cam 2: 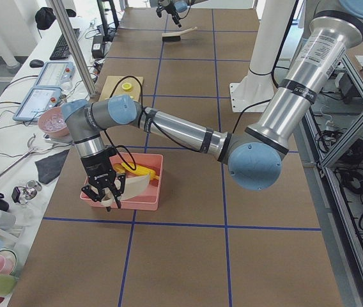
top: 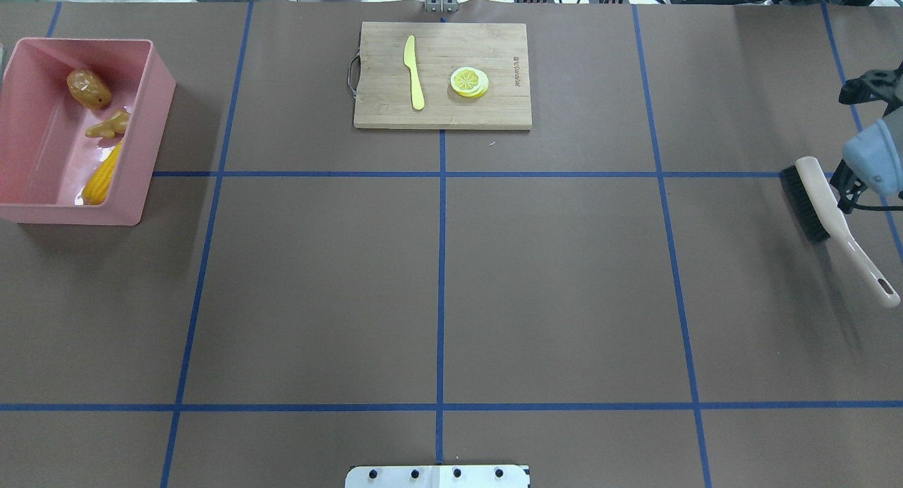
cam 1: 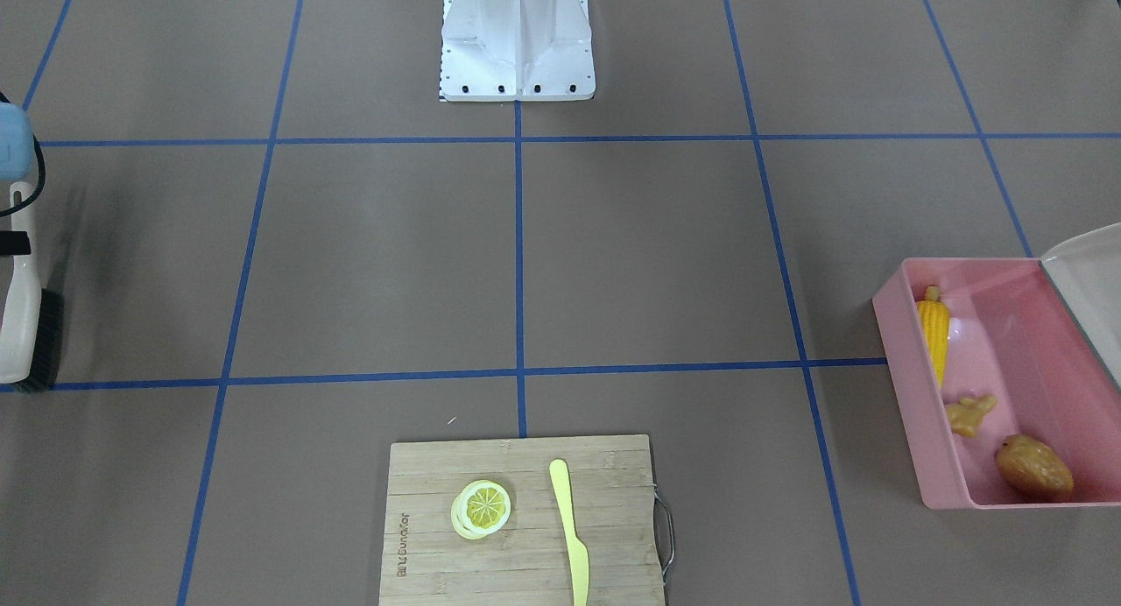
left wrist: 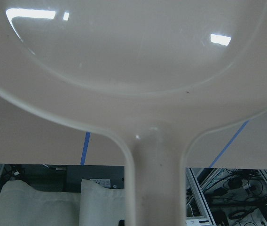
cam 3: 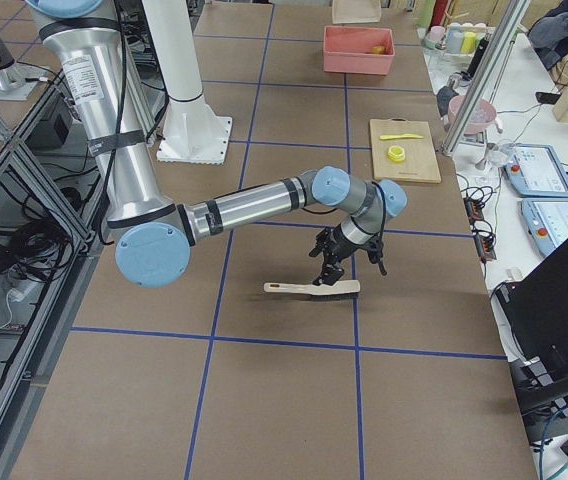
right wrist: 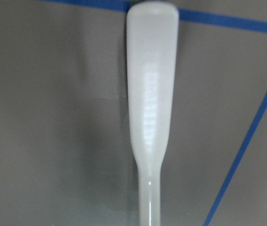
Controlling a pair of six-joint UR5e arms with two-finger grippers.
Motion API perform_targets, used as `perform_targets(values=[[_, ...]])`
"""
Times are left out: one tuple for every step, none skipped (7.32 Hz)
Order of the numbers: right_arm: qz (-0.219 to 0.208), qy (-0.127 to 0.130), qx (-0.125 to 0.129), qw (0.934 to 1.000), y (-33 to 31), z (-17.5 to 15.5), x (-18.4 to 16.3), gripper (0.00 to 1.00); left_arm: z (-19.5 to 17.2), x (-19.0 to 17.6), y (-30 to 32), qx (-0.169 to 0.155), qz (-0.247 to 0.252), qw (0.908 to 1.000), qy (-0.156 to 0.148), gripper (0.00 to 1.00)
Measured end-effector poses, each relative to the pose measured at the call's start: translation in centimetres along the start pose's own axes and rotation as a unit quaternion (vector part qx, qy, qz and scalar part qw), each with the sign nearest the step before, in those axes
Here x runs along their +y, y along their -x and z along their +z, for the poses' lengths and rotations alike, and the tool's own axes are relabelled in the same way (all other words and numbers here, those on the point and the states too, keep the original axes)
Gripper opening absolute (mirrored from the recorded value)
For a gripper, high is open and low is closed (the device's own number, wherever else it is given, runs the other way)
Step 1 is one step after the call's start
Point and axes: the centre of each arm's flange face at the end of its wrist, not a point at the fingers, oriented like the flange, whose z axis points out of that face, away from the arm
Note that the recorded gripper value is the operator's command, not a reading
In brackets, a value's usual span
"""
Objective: Sweep and dump trash into bin
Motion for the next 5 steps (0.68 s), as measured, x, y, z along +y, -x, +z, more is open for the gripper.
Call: perform_targets(values=[[-0.002, -0.026, 0.012, 0.9996, -1.1, -1.9, -0.4, 1.0, -0.7, 2.0, -0.4, 0.002, -0.049, 0.9988, -0.005, 0.0], [-0.007, -0.063, 0.018, 0.9978, -3.2, -2.9, -1.1, 1.0, -1.2, 3.8, -0.8, 0.009, -0.105, 0.9943, -0.018, 0.0], [-0.006, -0.102, 0.018, 0.9947, -6.6, -3.2, -1.6, 1.0, -1.4, 5.6, -1.2, 0.02, -0.165, 0.9852, -0.042, 0.0], [0.008, -0.128, 0.013, 0.9917, -10.9, -2.6, -1.0, 1.0, -1.4, 6.9, -1.6, 0.036, -0.213, 0.974, -0.07, 0.0], [0.031, -0.14, 0.006, 0.9897, -15.2, -1.4, 1.0, 1.0, -1.5, 7.6, -1.9, 0.054, -0.249, 0.9619, -0.1, 0.0]])
